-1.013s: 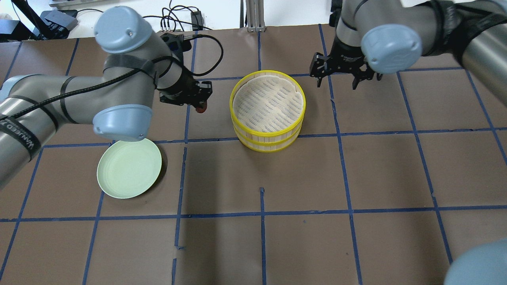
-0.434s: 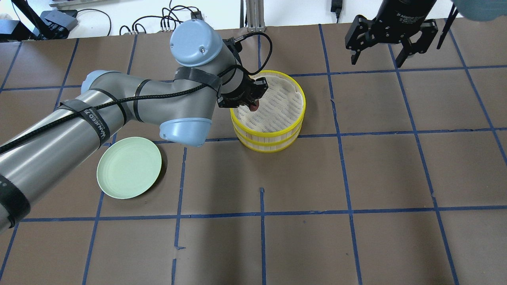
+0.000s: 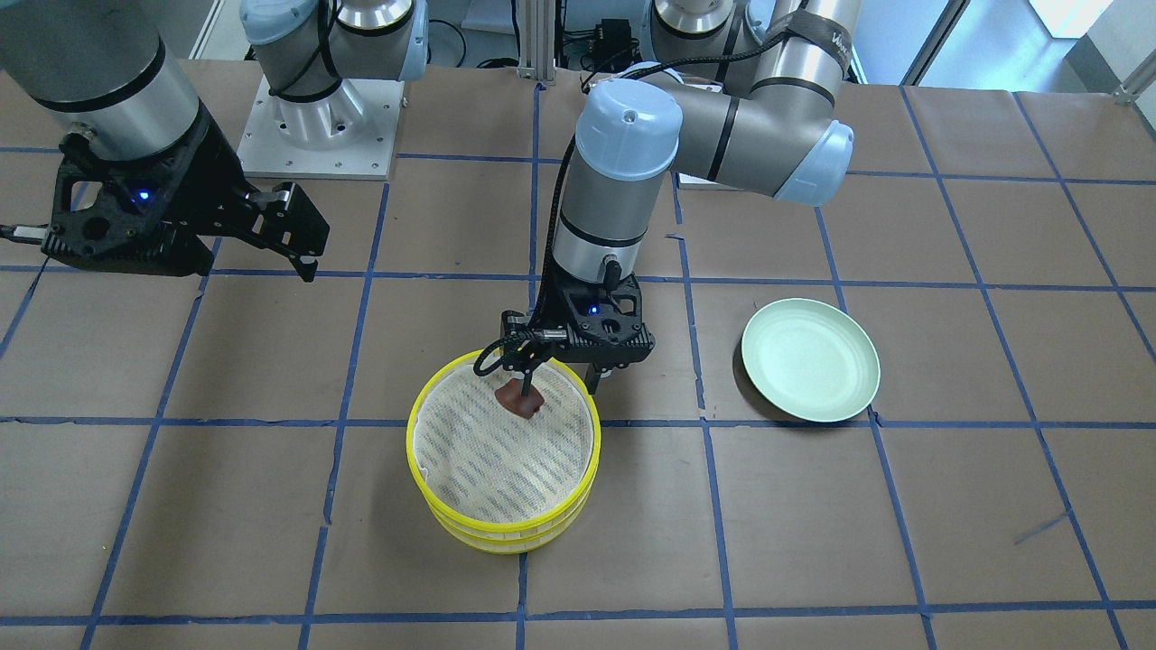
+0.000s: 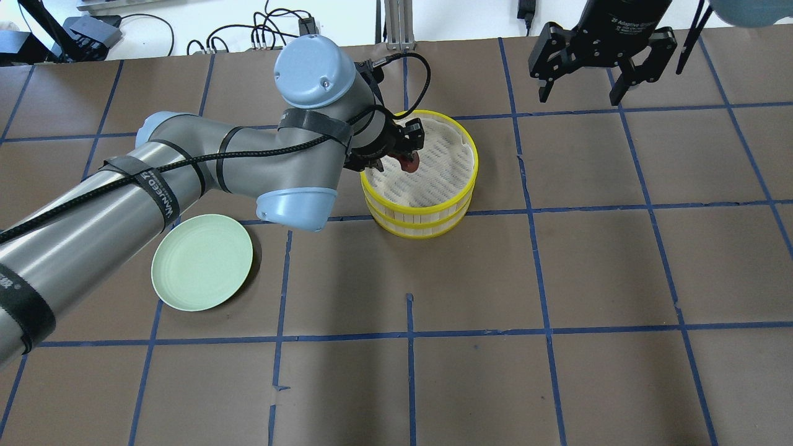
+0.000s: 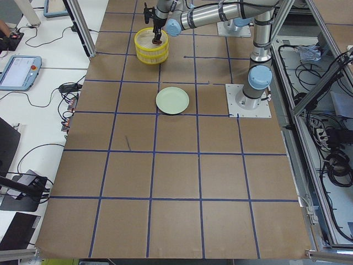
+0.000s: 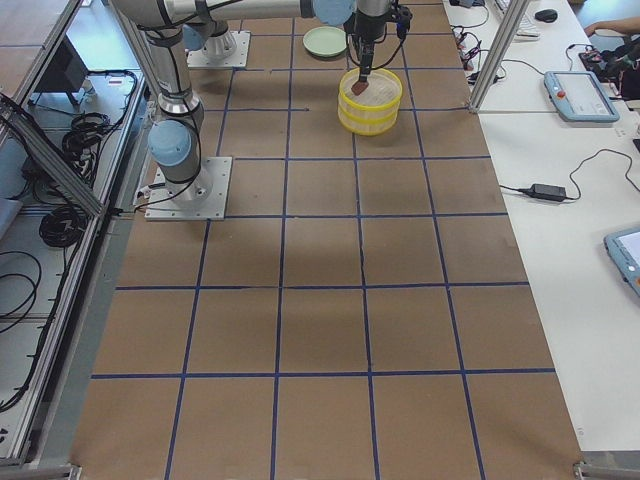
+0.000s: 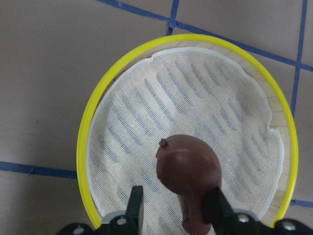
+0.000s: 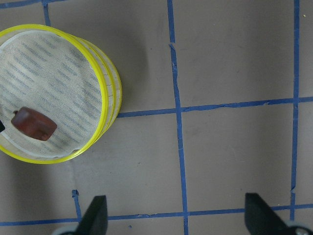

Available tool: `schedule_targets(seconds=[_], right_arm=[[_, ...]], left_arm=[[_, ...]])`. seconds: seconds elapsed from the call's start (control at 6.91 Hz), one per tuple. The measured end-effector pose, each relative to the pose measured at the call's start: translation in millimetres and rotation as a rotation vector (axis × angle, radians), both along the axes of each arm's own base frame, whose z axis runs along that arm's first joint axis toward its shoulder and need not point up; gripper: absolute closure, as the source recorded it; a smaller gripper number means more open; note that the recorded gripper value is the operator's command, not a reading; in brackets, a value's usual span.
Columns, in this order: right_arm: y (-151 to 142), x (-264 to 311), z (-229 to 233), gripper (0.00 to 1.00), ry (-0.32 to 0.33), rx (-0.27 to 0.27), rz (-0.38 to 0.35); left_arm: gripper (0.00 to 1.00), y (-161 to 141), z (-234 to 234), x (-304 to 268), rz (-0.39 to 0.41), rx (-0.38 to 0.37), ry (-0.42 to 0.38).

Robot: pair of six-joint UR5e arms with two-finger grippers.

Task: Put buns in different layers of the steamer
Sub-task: 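Release the brown bun into the top tier and raise the left gripper away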

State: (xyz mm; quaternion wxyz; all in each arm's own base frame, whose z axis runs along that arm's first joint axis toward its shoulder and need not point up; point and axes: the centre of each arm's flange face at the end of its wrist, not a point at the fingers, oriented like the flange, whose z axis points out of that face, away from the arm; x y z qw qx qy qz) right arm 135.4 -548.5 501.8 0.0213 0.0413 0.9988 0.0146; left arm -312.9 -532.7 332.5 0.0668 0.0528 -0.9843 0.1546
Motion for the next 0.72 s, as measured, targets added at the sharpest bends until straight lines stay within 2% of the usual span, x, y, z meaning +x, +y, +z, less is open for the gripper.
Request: schedule_targets(seconds=[0.29, 0.43, 0.72], right_arm=[[2.8, -0.2, -0.2, 0.00, 0.001, 0.004, -0.007], [5.0, 1.4, -2.7, 0.00, 0.001, 0.008, -0.003], [8.0, -2.2, -7.3, 0.00, 0.015, 0.014, -0.002]], left_arm=[[0.00, -1.1, 12.1, 19.9, -0.153, -0.027, -0.164], [0.00, -3.3, 23.5, 51.7, -0.229, 0.019, -0.233], [0.00, 7.7, 75.8, 145.2, -0.288, 0.158, -0.279]])
